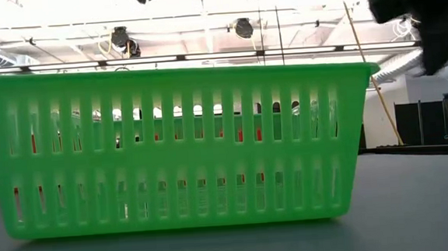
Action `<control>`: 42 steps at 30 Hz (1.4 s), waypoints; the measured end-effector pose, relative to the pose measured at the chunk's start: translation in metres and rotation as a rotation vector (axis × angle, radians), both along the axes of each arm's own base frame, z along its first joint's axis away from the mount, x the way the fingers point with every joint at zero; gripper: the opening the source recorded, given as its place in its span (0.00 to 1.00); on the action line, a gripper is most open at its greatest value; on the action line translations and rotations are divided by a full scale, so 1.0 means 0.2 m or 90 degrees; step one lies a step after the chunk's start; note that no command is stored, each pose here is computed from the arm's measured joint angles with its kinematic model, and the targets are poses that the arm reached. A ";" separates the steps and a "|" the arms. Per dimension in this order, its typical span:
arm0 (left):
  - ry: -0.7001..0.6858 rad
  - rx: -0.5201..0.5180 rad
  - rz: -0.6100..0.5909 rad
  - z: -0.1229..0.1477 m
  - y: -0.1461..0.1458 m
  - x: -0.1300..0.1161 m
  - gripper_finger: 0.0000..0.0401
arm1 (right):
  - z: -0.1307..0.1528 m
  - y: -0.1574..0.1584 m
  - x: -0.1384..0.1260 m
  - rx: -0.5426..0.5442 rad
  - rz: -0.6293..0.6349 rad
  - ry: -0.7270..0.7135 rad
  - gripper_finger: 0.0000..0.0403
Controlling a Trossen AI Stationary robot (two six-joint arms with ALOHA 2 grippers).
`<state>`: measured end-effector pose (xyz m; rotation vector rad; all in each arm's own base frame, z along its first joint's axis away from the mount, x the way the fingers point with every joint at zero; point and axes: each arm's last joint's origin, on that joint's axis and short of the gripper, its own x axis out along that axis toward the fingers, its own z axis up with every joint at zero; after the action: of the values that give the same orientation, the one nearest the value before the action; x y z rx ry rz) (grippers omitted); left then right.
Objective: Stack baskets on shelf by color
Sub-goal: Put the right green bin on the shelf
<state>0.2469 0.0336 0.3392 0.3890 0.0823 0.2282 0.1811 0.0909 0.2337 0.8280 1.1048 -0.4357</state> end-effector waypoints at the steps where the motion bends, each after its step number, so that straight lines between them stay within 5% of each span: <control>1: -0.008 0.006 0.007 0.00 0.01 0.01 0.10 | 0.00 0.01 -0.01 0.022 -0.024 0.009 0.15; 9: -0.056 0.065 0.063 0.03 0.13 0.02 0.10 | 0.05 0.14 0.05 0.194 -0.159 -0.094 0.16; 14: -0.033 0.051 0.076 0.01 0.16 0.01 0.10 | 0.00 0.16 0.07 0.175 -0.236 -0.092 0.16; 23: -0.008 0.047 0.074 0.00 0.15 -0.01 0.10 | -0.09 0.32 0.18 0.314 -0.247 -0.075 0.16; 34: -0.023 0.035 0.087 0.01 0.15 -0.01 0.10 | -0.09 0.50 0.22 0.263 -0.296 0.028 0.16; 42: 0.013 -0.041 0.090 -0.03 0.15 -0.01 0.10 | 0.15 0.65 0.30 0.218 -0.357 0.094 0.12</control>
<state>0.2442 0.0638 0.3335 0.3224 0.1368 0.3602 0.2402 0.2206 0.2636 1.4382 1.0898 -0.7968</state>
